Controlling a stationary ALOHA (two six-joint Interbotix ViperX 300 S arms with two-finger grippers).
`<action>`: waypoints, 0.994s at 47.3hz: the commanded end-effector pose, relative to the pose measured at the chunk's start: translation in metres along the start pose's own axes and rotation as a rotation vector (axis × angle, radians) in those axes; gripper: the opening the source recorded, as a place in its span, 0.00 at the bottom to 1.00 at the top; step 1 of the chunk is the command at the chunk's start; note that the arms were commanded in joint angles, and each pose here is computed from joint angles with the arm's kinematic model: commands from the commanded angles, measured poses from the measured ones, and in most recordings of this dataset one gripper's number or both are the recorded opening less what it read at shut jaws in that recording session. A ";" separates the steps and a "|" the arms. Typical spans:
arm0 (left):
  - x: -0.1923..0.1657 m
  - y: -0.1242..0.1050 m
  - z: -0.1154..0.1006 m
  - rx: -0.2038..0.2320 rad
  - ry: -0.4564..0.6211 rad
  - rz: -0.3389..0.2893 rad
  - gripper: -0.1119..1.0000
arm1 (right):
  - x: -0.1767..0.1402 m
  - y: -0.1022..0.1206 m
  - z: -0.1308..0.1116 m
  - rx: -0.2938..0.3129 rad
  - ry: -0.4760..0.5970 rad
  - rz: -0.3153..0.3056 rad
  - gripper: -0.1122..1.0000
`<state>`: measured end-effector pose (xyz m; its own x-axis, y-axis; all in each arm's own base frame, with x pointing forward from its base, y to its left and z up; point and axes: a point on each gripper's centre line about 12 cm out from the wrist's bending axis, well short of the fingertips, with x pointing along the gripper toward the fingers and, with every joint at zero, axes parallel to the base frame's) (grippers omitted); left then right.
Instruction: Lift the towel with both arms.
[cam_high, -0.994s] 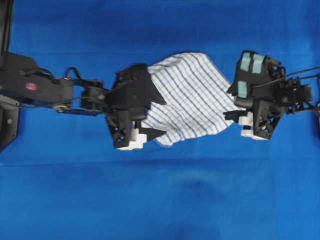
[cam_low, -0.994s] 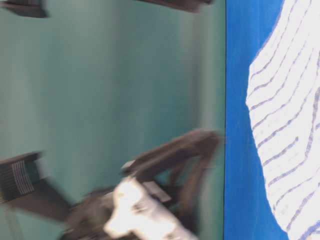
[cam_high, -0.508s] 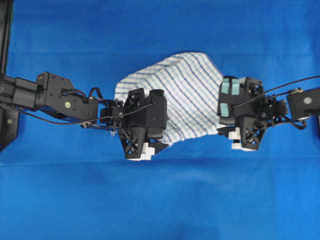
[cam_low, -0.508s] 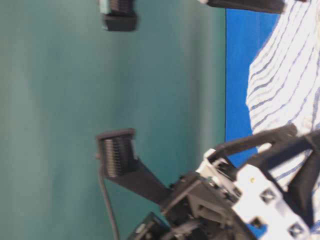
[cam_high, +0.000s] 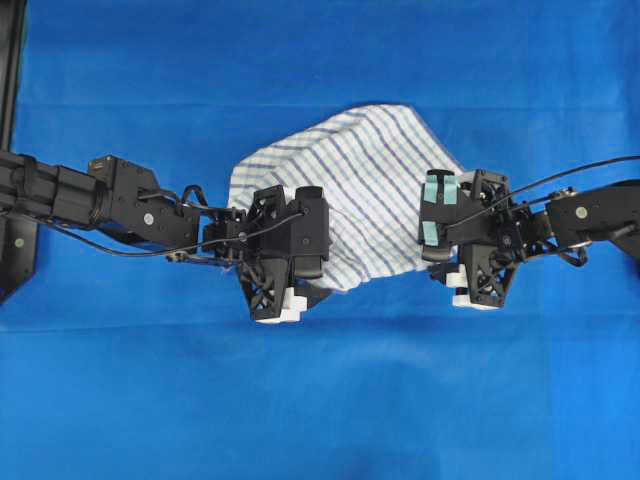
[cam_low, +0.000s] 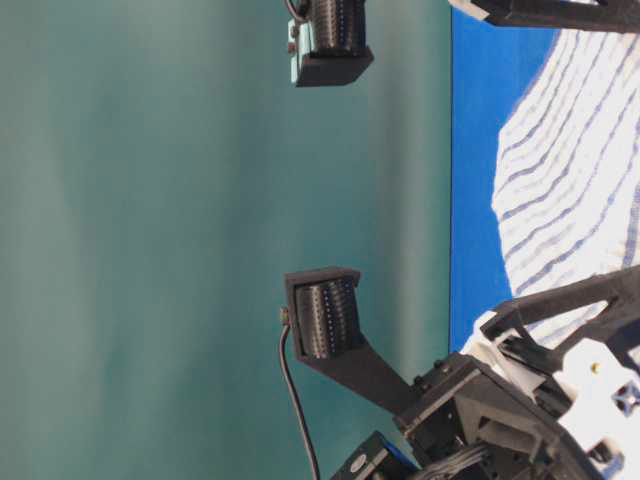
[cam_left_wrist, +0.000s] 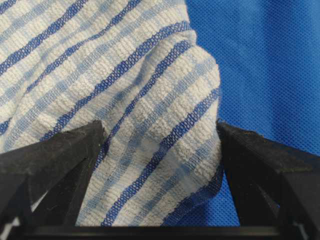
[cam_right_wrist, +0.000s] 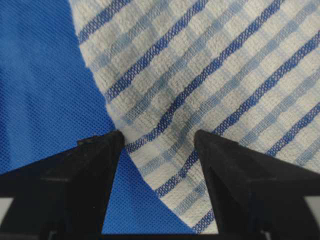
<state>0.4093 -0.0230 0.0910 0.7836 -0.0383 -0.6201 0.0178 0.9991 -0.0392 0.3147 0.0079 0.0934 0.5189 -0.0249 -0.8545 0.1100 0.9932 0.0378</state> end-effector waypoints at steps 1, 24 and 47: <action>-0.002 0.000 0.010 -0.003 -0.029 -0.001 0.86 | -0.002 0.002 0.008 0.003 -0.026 0.007 0.66; -0.005 0.005 0.012 -0.008 -0.031 0.009 0.12 | -0.002 -0.003 0.010 0.014 -0.030 -0.001 0.13; -0.061 0.004 0.060 0.002 -0.060 0.006 0.12 | -0.050 0.001 0.051 0.018 -0.115 -0.027 0.13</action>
<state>0.3996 -0.0162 0.1402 0.7821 -0.0297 -0.6225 0.0107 0.9994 -0.0342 0.3258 0.0017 0.1310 0.5600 -0.0596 -0.8263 0.1394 0.9900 0.0231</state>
